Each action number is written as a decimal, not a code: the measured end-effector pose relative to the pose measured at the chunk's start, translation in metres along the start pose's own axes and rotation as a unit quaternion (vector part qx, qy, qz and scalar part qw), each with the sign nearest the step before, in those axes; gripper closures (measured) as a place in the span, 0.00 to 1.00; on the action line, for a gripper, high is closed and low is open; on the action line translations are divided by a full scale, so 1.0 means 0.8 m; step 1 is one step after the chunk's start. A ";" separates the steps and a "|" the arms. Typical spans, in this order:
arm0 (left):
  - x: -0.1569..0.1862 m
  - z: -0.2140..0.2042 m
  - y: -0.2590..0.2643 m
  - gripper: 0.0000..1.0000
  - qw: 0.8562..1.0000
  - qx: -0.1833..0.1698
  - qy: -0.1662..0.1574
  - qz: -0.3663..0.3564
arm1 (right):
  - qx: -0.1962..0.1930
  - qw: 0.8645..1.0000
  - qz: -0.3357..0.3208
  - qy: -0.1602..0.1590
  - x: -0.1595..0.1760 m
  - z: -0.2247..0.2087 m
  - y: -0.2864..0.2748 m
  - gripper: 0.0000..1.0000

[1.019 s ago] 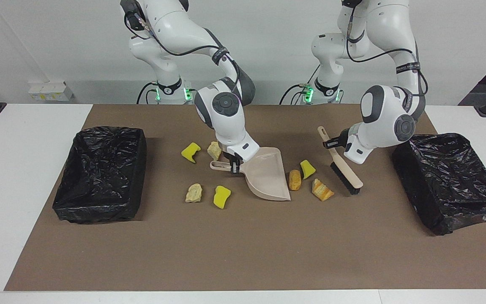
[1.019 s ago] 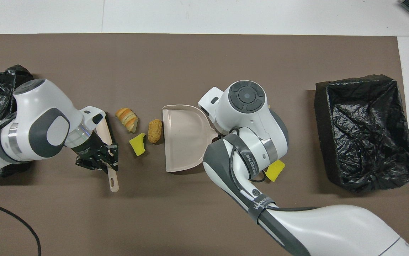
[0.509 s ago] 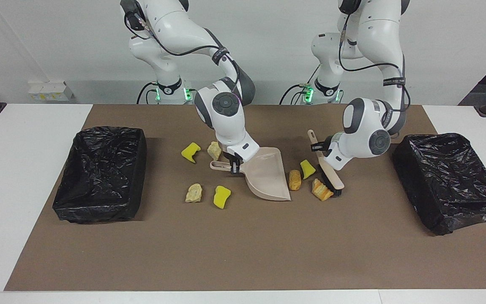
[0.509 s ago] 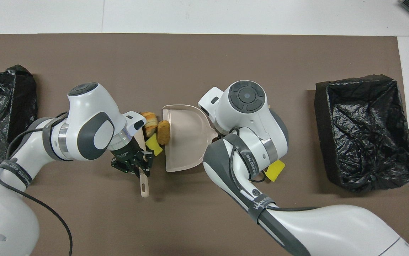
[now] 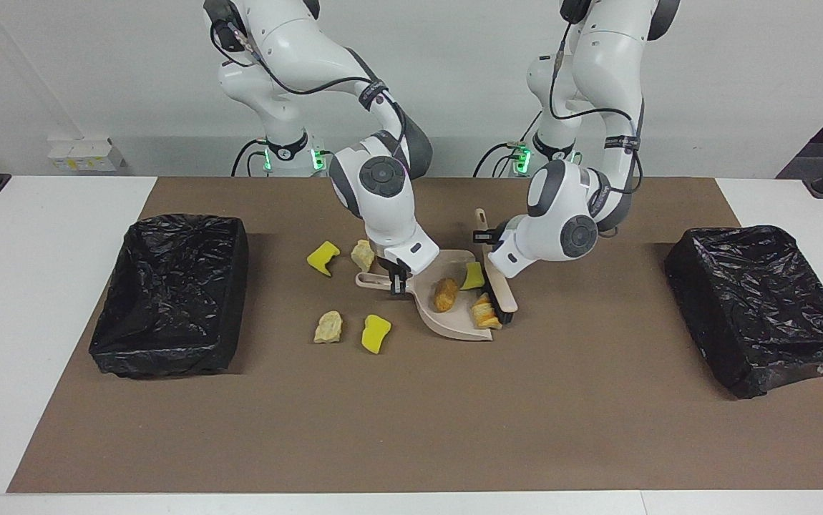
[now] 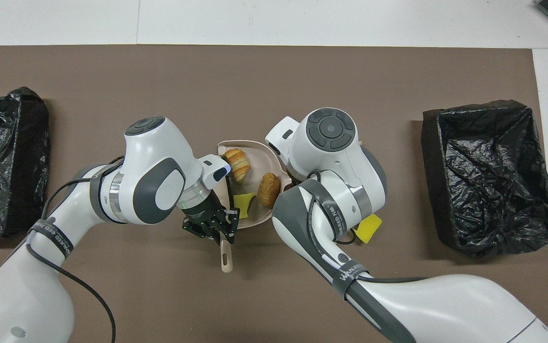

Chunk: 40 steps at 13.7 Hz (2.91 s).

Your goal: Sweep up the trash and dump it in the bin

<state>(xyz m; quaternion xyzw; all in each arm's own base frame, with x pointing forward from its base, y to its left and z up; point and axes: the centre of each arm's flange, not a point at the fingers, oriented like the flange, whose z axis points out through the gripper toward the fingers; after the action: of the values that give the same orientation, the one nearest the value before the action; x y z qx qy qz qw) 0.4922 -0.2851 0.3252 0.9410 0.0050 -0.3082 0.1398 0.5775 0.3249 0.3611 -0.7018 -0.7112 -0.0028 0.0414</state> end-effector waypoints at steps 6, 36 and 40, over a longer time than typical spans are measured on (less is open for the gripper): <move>0.006 -0.045 -0.034 0.73 0.993 0.015 0.042 -0.106 | 0.002 1.000 0.010 0.016 -0.015 -0.007 0.009 0.69; -0.093 0.002 -0.051 0.01 0.997 0.040 0.021 -0.064 | -0.001 0.990 0.068 -0.123 -0.714 -0.217 -0.053 0.69; -0.045 -0.095 -0.108 0.00 0.992 0.071 0.094 -0.045 | -0.002 0.972 0.056 -0.228 -0.630 -0.228 -0.026 0.69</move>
<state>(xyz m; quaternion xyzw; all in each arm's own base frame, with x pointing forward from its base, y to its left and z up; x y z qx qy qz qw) 0.4984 -0.1790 0.3821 0.9721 0.0387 -0.2239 0.0577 0.5728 -0.1901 0.5126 -0.7226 -0.6616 0.1583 -0.1232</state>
